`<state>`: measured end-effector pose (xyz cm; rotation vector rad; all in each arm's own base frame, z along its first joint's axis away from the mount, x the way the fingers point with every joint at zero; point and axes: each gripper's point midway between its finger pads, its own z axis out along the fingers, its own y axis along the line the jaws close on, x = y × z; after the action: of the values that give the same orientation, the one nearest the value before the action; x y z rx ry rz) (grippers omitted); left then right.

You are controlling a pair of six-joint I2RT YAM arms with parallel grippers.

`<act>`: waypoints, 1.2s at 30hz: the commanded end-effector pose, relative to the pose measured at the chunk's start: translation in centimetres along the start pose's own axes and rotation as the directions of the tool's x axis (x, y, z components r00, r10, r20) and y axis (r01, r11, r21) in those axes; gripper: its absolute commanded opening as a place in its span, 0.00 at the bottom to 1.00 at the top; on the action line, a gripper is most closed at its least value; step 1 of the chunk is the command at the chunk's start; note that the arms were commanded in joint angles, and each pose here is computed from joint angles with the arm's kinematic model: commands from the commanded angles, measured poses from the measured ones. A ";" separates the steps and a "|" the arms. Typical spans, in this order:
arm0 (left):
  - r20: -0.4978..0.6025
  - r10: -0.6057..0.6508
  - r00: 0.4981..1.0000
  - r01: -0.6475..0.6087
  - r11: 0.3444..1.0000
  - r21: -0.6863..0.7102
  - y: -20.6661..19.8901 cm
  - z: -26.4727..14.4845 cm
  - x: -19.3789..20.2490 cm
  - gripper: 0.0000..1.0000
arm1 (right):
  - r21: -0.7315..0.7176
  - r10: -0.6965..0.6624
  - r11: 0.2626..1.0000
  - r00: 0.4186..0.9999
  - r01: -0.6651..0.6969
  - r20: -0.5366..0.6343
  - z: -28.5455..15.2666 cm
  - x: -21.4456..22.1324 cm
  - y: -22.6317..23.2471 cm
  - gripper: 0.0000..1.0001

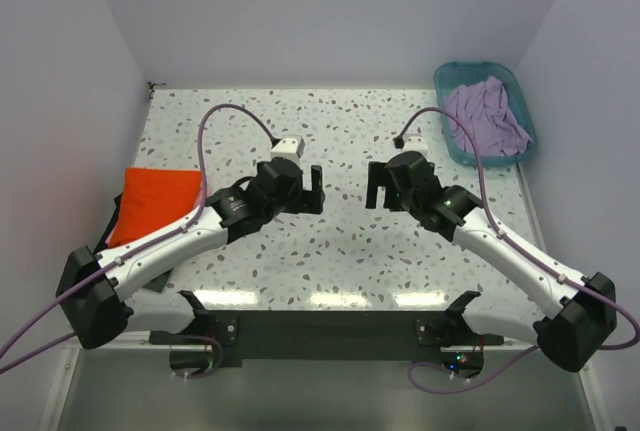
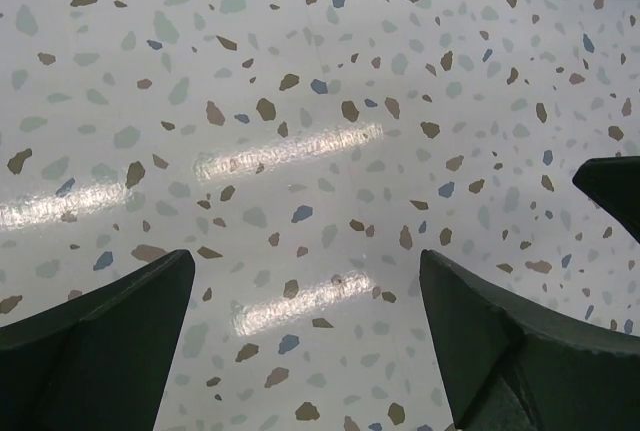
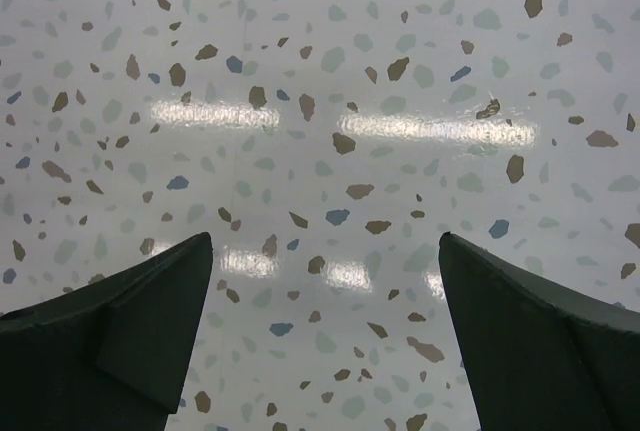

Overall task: Fold and stack the t-shirts
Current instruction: Grab the tshirt from the pile

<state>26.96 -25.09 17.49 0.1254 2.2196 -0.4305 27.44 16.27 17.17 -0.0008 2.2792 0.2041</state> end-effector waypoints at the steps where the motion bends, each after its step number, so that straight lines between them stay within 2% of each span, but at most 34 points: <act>1: 0.068 -0.004 0.998 0.000 0.999 0.053 -1.2 -1.6 -2.9 1.00 | 0.007 0.005 1.000 0.998 -0.006 0.067 -1.0 -2.6 0.2 0.99; 9: 0.085 0.013 0.996 -0.018 0.998 0.054 -0.8 -3.9 -4.0 1.00 | 0.100 -0.058 0.994 0.996 0.051 0.075 0.7 -6.7 0.9 0.99; 11: 0.091 0.011 0.996 -0.016 0.998 0.058 -0.7 -4.4 -4.2 1.00 | 0.121 -0.010 0.993 0.991 -0.007 0.137 1.4 -10.1 0.0 0.99; 12: 0.092 0.010 0.996 -0.015 0.998 0.060 -0.7 -4.6 -4.3 1.00 | 0.117 0.012 0.993 0.993 -0.025 0.115 3.1 -10.5 -0.3 0.99; 13: 0.091 0.009 0.996 -0.015 0.998 0.065 -0.8 -4.7 -4.3 1.00 | 0.136 0.086 0.985 0.985 -0.106 0.147 4.4 -12.8 -2.8 0.99; 14: 0.090 0.009 0.996 -0.015 0.998 0.068 -0.8 -4.8 -4.3 1.00 | 0.117 0.122 0.983 0.976 -0.144 0.180 4.9 -15.1 -3.3 0.99; 16: 0.081 0.012 0.997 -0.017 0.998 0.058 -0.6 -4.9 -4.2 1.00 | 0.218 0.149 0.956 0.965 -0.197 0.217 8.0 -17.5 -7.4 0.99; 17: 0.083 0.011 0.996 -0.015 0.999 0.051 -0.5 -5.0 -4.3 1.00 | 0.229 0.163 0.946 0.947 -0.230 0.276 8.0 -20.2 -8.5 0.99; 19: 0.079 0.015 0.997 -0.018 0.999 0.038 -0.3 -5.3 -4.5 1.00 | 0.320 0.201 0.900 0.933 -0.296 0.298 10.7 -21.3 -12.8 0.99; 20: 0.079 0.022 0.997 -0.024 0.999 0.022 -0.1 -5.3 -4.6 1.00 | 0.332 0.218 0.882 0.915 -0.334 0.340 10.5 -23.3 -13.9 0.99; 22: 0.078 0.031 0.996 -0.031 1.000 0.003 0.2 -5.5 -4.9 1.00 | 0.432 0.245 0.806 0.894 -0.403 0.376 12.5 -23.3 -18.2 0.99; 24: 0.085 0.037 0.996 -0.036 0.999 -0.018 0.5 -5.6 -5.3 1.00 | 0.455 0.277 0.760 0.864 -0.465 0.420 13.7 -23.9 -20.7 0.99; 26: 0.088 0.035 0.995 -0.033 0.999 -0.025 0.6 -5.5 -5.6 1.00 | 0.518 0.302 0.682 0.843 -0.517 0.444 15.5 -23.0 -24.9 0.99; 29: 0.070 0.024 0.997 -0.023 1.000 -0.017 0.8 -5.2 -5.7 1.00 | 0.559 0.297 0.647 0.847 -0.519 0.441 18.7 -22.0 -26.5 0.99; 30: 0.066 0.021 0.998 -0.021 1.000 -0.012 0.8 -5.2 -5.9 1.00 | 0.586 0.299 0.615 0.844 -0.527 0.445 19.0 -21.5 -28.7 0.99; 36: -0.003 0.010 1.000 -0.010 1.000 0.001 1.6 -3.9 -5.0 1.00 | 0.640 0.321 0.555 0.846 -0.532 0.425 22.6 -19.2 -32.6 0.99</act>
<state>27.44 -21.80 22.73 0.0922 2.2075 -0.4010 57.83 -11.65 10.09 0.9041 2.0268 -0.4550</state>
